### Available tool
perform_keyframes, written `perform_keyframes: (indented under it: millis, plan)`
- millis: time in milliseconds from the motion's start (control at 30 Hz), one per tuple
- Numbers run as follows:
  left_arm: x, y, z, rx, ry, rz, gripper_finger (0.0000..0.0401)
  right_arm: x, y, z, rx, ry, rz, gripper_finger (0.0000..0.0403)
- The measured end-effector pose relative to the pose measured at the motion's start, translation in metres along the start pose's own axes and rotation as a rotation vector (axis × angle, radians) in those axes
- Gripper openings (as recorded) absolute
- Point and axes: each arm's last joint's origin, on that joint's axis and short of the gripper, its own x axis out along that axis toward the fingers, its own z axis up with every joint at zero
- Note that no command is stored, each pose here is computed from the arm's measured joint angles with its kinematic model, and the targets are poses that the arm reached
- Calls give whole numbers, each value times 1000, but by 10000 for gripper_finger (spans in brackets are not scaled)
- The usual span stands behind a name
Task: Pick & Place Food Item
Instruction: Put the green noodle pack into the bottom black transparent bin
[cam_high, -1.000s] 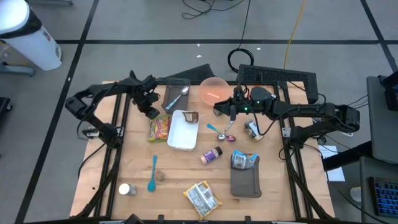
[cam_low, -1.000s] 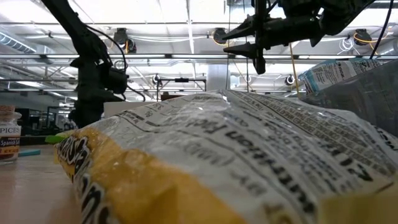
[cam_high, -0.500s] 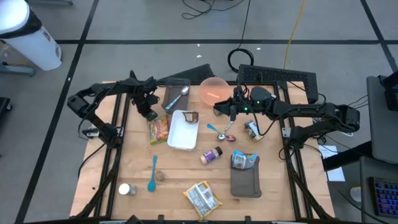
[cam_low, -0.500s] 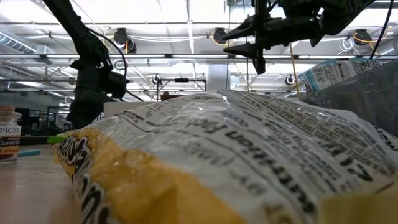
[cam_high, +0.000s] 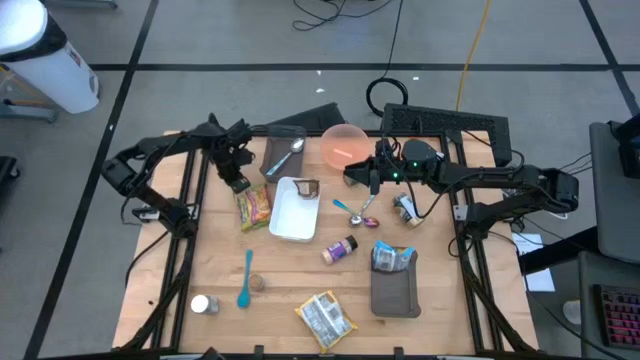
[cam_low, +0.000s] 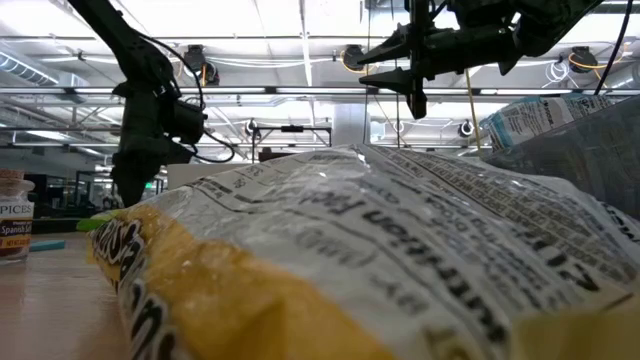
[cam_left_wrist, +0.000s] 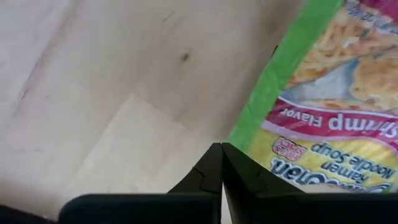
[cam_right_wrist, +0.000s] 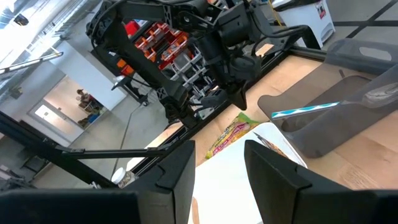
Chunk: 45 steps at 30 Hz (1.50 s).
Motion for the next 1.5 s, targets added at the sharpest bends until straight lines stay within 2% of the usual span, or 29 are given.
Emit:
perform_keyframes:
  millis: [267, 433, 633, 800, 1000, 1300, 1500]
  plan:
    - [0, 1, -2, -22, 20, -2, 32, 0, 0, 0, 0, 1, 1, 130]
    - [-2, 5, -3, -47, -3, -78, 92, 0, 0, 0, 0, 1, 1, 130]
    - [-3, 12, -5, -75, 2, -30, 170, 0, 0, 0, 0, 1, 2, 130]
    - [-4, 15, -5, -66, -11, -59, 205, 0, 0, 0, 0, 1, 2, 130]
    - [-4, 13, -5, -39, -24, -104, 202, 0, 0, 0, 0, 1, 2, 130]
    - [-3, 13, -5, -38, -21, -104, 177, 0, 0, 0, -6, 1, 2, 130]
    - [9, 9, 0, -30, 50, -100, 175, 0, 0, 0, -12, 1, 1, 130]
